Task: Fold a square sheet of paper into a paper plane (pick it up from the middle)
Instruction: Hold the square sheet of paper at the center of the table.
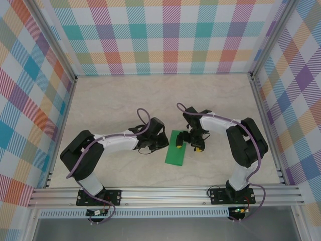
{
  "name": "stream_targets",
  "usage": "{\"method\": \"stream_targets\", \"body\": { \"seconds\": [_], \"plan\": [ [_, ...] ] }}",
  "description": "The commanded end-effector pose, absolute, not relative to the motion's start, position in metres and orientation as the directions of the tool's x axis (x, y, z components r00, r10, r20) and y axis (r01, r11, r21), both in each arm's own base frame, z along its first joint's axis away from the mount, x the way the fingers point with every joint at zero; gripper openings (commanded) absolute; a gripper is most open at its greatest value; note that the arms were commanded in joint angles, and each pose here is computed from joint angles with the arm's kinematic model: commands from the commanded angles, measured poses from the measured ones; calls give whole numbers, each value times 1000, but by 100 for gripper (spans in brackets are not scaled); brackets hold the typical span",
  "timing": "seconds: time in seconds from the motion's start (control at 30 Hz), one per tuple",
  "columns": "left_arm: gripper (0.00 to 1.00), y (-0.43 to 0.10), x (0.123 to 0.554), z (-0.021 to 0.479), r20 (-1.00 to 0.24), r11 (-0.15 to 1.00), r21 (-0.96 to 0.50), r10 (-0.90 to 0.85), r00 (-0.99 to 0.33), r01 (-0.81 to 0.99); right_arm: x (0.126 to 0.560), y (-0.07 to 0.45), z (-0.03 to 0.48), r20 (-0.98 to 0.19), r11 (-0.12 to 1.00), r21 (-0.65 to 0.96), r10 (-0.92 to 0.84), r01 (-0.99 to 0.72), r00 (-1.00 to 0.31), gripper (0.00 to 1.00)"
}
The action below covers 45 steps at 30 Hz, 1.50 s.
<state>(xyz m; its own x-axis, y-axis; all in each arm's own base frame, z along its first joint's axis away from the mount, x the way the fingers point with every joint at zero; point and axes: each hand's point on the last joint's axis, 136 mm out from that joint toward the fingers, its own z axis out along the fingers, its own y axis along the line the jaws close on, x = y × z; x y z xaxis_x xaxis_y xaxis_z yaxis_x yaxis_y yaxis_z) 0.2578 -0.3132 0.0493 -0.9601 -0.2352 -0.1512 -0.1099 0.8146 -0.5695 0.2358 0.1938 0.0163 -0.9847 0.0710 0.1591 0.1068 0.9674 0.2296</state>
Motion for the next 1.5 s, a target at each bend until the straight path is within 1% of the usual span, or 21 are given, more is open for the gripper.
{"method": "stream_targets", "body": {
  "seconds": [0.0,0.67,0.77,0.83,0.93,1.23,1.37,1.47],
  "plan": [
    [10,-328,258,54,-142,798,-596,-209,-968,-85,221,168,-22,206,990,99,76,98,-975,90],
    [8,-346,260,42,-97,776,-625,-176,-980,-78,219,166,-29,222,993,81,69,89,-973,90],
    [7,-352,259,41,-85,763,-643,-165,-983,-73,219,166,-30,223,993,80,69,89,-972,90],
    [5,-353,260,37,-76,765,-639,-164,-983,-78,218,165,-30,223,993,79,69,89,-972,90],
    [0,-352,258,29,-61,772,-630,-160,-985,-87,218,165,-31,226,993,77,71,91,-972,90],
    [0,-332,248,6,-29,822,-553,-186,-982,-140,219,166,-30,221,992,83,71,92,-973,91],
    [0,-325,243,-1,-22,835,-531,-187,-982,-148,229,176,-19,197,988,127,63,89,-978,91],
    [0,-322,241,-2,-23,841,-520,-189,-982,-150,242,188,6,130,974,206,64,90,-989,92]
  ]
}}
